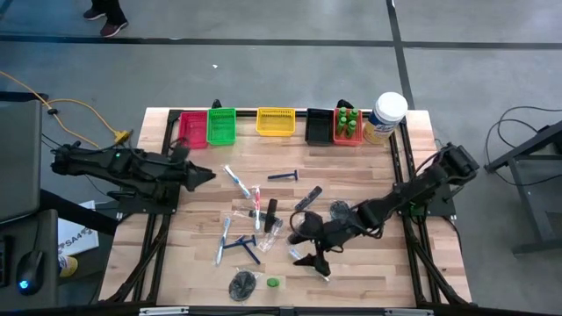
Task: Pick & Place Travel size toiletries
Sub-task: Put the green shampoo bottle into the orange bin
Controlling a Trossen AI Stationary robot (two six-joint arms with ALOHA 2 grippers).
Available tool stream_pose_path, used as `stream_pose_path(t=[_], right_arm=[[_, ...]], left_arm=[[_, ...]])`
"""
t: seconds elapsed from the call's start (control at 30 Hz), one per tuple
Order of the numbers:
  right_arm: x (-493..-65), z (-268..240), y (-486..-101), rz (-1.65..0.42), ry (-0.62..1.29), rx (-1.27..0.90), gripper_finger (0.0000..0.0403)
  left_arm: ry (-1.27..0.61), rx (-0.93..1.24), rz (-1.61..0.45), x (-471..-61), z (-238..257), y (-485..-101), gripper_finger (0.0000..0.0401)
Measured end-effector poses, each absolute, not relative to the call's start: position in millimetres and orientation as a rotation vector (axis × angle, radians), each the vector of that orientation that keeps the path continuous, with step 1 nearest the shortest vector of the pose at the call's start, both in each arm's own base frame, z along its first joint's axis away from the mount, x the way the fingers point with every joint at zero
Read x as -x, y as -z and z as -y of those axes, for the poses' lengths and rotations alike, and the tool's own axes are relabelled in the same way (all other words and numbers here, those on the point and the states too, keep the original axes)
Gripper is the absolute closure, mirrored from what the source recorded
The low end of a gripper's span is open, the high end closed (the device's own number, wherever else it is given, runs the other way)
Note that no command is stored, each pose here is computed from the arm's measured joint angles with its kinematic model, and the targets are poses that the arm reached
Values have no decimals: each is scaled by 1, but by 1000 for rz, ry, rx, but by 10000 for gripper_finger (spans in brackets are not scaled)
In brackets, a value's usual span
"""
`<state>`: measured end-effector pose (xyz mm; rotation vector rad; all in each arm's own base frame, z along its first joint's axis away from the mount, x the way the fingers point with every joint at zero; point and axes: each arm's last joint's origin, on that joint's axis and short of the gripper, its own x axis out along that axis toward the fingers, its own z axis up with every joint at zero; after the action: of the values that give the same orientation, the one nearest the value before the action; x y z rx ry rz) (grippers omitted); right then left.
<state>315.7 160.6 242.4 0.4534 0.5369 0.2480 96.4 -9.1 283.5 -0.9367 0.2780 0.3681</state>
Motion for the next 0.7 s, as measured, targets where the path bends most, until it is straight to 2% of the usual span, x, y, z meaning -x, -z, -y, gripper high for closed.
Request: stream_pose_path(t=[0.33,0.5,0.7], right_arm=[[-273,-139,-266,-758,-95,-597,98],[-252,-128,-283,-772,-27,-664,98],[-228,-118,-297,-764,68,-690,98]], left_arm=[[-167,865,-440,-161,29,-273,208],[-69,867,-442,-187,37,-268,208],[-51,874,-440,-203,41,-262,208]])
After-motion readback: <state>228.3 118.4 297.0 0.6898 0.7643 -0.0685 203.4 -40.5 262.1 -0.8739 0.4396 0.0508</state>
